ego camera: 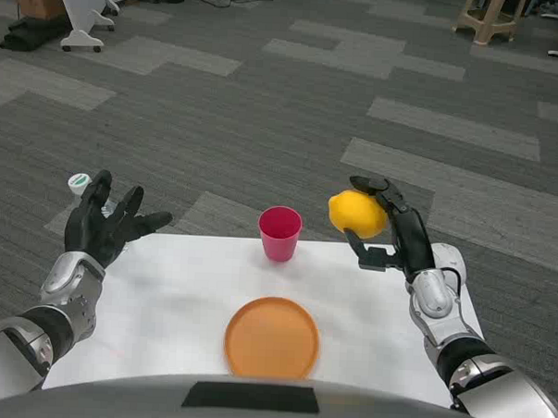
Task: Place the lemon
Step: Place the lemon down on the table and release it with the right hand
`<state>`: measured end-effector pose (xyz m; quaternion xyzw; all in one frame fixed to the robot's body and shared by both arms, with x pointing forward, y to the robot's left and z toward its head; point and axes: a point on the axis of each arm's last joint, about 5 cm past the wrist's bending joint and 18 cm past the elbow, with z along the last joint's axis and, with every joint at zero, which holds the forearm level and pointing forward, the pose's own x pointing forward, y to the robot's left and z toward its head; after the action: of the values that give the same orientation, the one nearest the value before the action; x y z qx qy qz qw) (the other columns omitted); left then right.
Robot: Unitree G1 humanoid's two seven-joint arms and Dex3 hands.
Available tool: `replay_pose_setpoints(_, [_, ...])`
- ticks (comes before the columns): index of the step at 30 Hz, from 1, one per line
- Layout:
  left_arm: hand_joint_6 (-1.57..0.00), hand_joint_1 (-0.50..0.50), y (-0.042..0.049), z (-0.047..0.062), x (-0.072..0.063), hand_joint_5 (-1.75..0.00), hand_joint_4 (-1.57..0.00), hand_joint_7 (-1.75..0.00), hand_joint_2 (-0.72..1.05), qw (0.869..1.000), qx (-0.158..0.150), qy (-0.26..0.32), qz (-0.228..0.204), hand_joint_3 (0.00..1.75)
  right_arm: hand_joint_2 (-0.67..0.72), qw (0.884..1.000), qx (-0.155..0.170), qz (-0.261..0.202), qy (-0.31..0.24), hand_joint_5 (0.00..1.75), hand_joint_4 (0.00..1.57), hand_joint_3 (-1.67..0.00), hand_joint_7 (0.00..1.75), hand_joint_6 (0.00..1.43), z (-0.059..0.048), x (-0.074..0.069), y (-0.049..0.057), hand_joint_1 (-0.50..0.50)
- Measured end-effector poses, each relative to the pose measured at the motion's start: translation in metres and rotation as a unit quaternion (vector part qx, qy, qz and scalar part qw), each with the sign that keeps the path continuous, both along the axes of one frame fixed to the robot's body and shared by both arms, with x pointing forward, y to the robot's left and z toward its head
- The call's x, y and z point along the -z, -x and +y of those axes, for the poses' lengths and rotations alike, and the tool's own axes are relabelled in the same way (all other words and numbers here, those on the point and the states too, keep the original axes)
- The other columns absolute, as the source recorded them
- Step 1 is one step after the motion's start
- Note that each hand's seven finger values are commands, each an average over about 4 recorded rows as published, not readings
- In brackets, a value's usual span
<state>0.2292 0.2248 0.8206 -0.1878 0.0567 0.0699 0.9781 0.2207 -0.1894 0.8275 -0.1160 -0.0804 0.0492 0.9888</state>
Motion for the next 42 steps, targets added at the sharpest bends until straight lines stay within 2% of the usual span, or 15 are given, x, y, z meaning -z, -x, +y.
replay_pose_setpoints(26, [0.00, 0.50, 0.0000, 0.0005, -0.0005, 0.00, 0.00, 0.00, 1.05, 1.000, -0.004, 0.003, -0.003, 0.09, -0.60, 1.000, 0.006, -0.001, -0.002, 1.55, 0.23, -1.27, 0.63, 0.17, -0.0003, 0.0002, 0.0003, -0.17])
replay_pose_setpoints(37, [0.00, 0.50, -0.0002, 0.0004, -0.0006, 0.00, 0.00, 0.00, 1.05, 1.000, -0.003, 0.004, -0.003, 0.09, -0.60, 1.000, 0.010, 0.004, -0.003, 1.55, 0.21, -1.27, 0.63, 0.17, -0.0019, 0.0021, 0.0030, -0.17])
replay_pose_setpoints(42, [0.00, 0.50, -0.0002, 0.0005, -0.0007, 0.00, 0.00, 0.00, 1.05, 1.000, -0.003, 0.004, -0.004, 0.09, -0.60, 1.000, 0.013, 0.012, -0.002, 1.55, 0.20, -1.27, 0.63, 0.17, -0.0037, 0.0054, 0.0076, -0.17])
